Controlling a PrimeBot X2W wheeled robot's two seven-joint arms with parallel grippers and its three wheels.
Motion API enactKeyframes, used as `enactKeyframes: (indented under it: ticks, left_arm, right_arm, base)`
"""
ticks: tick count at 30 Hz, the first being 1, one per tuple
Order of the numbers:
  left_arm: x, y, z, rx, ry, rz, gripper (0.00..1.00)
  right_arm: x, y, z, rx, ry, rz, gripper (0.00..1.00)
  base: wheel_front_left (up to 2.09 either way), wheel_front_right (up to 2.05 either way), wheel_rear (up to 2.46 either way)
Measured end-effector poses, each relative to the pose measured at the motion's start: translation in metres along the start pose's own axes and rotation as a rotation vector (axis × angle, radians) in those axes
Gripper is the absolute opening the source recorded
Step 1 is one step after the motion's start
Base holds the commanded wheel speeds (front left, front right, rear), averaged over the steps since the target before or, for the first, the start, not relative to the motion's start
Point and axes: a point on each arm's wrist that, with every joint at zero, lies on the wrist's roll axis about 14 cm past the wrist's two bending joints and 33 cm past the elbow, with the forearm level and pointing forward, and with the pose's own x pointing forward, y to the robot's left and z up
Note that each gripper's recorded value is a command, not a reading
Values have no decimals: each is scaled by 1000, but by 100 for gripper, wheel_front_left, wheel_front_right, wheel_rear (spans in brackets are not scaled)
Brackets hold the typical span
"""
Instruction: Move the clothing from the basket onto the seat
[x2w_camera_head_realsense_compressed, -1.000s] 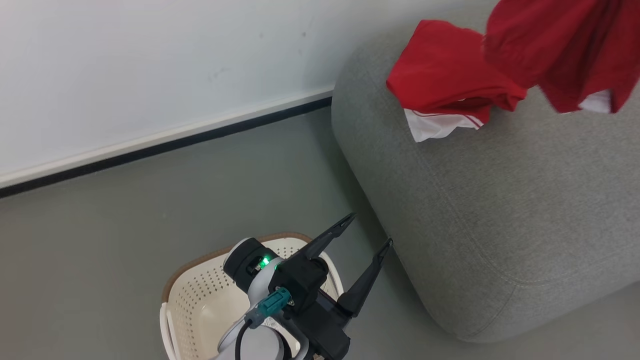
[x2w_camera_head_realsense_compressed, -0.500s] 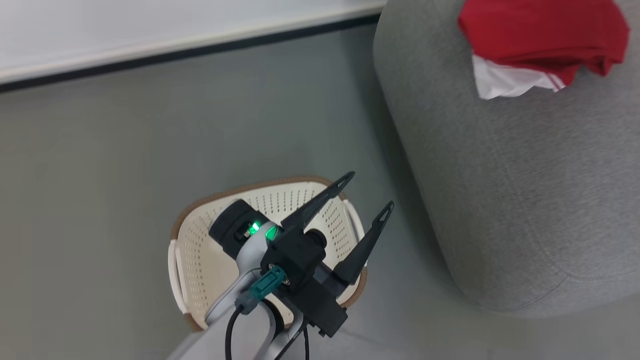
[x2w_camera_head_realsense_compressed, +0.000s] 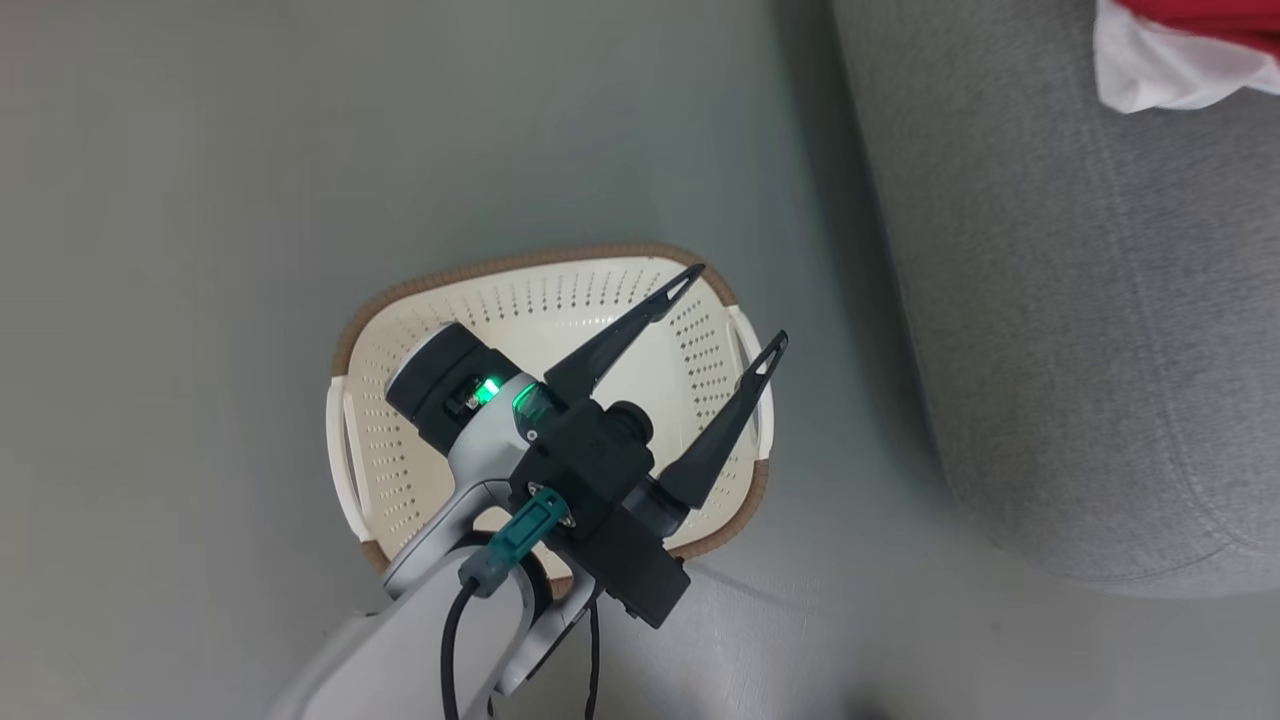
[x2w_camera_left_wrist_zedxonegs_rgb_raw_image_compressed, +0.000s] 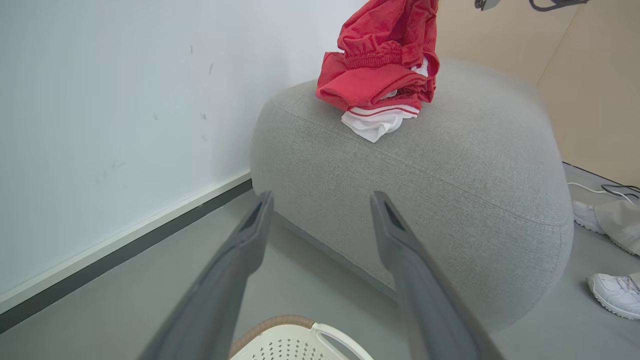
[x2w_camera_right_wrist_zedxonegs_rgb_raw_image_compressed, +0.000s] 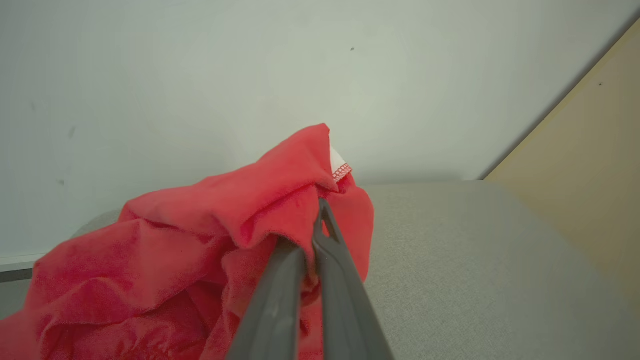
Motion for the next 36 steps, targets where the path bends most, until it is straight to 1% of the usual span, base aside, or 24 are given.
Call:
enactKeyframes:
  ticks: [5,8,12,13,15,16,22,27,32,36]
  left_arm:
    - [2,13,-18,-10,31,16,100]
    - [1,18,-24,-15,44,28,100]
    - [0,20,-27,-16,52,31,100]
    - [1,19,-26,-14,50,30,100]
    - [1,19,-24,-10,44,29,100]
    - [2,18,-23,-8,41,28,100]
    - [5,12,-19,4,32,13,100]
    - [5,2,-15,4,27,0,100]
    - [4,-12,-3,5,7,-16,100]
    - [-3,-19,2,-9,4,-5,100]
  right_arm:
    - [10,37,-47,-5,104,50,0]
    - [10,59,-68,-3,142,87,0]
    - [8,69,-73,1,141,111,0]
    - [7,70,-71,0,133,115,3]
    - [5,71,-67,-10,115,128,45]
    - [3,71,-66,-9,109,133,100]
    - [-9,76,-55,-17,61,173,100]
    - [-30,70,-59,-43,59,187,100]
    - [-46,67,-35,-66,1,210,100]
    - [-63,65,-26,-53,-20,219,100]
  base:
    - [0,0,0]
    - [0,0,0]
    - [0,0,0]
    - [0,0,0]
    - [0,0,0]
    - [0,0,0]
    - [0,0,0]
    - [0,0,0]
    - [0,0,0]
    - [0,0,0]
